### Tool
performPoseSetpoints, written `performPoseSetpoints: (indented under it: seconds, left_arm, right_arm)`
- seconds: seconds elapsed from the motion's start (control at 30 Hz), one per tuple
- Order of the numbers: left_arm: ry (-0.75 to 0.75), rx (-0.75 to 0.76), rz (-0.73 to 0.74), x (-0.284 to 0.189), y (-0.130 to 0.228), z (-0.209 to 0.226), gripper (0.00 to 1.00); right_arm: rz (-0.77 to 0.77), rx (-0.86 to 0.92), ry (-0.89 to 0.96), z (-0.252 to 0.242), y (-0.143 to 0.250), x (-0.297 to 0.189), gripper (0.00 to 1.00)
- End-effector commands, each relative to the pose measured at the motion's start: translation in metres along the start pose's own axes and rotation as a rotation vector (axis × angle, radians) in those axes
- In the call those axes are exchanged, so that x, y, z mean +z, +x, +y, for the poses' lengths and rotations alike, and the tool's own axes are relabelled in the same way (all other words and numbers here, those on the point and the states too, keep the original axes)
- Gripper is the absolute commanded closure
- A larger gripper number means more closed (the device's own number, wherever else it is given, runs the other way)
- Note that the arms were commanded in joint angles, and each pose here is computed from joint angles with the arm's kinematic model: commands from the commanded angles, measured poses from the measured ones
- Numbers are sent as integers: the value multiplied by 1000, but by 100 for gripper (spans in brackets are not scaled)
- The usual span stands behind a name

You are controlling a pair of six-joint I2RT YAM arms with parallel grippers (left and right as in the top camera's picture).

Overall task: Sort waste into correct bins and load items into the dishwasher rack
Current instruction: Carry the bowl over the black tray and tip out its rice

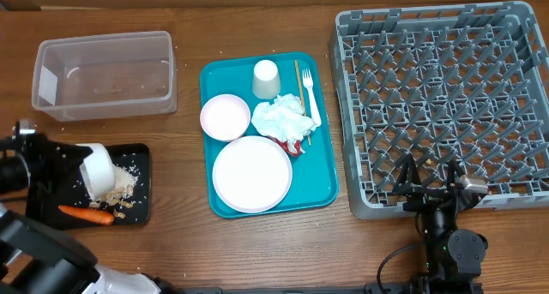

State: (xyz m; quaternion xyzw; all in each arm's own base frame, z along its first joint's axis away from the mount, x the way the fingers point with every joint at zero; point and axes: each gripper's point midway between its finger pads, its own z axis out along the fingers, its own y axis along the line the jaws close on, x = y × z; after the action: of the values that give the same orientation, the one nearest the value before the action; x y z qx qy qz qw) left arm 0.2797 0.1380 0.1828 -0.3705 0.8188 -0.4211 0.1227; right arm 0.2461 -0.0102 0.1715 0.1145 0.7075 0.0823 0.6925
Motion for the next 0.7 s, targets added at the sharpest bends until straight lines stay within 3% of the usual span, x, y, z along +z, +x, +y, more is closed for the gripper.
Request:
performPoseSetpoints:
  seconds: [0.0,0.2,0.53,0.6,0.63,0.67]
  left_arm:
    - [262,168,-120,-6,-8,-18,96]
    - [446,141,-185,8,-16,-4,96]
    - [565,53,-182,16,-20,1,96]
    - [492,69,-176,22,-25,14,96]
    - [425,-59,-137,30,-28,29,96]
    - [451,-91,-131,30,-29,27,96]
  right_arm:
    - [-3,-6,1,-1,2,0,0]
    - [-4,-6,1,-1,2,0,0]
    - [-4,-6,1,-1,2,0,0]
    - [-4,-6,1,-1,2,0,0]
    - [-4,-6,1,-1,2,0,0]
    - [-3,-6,1,-1,2,0,0]
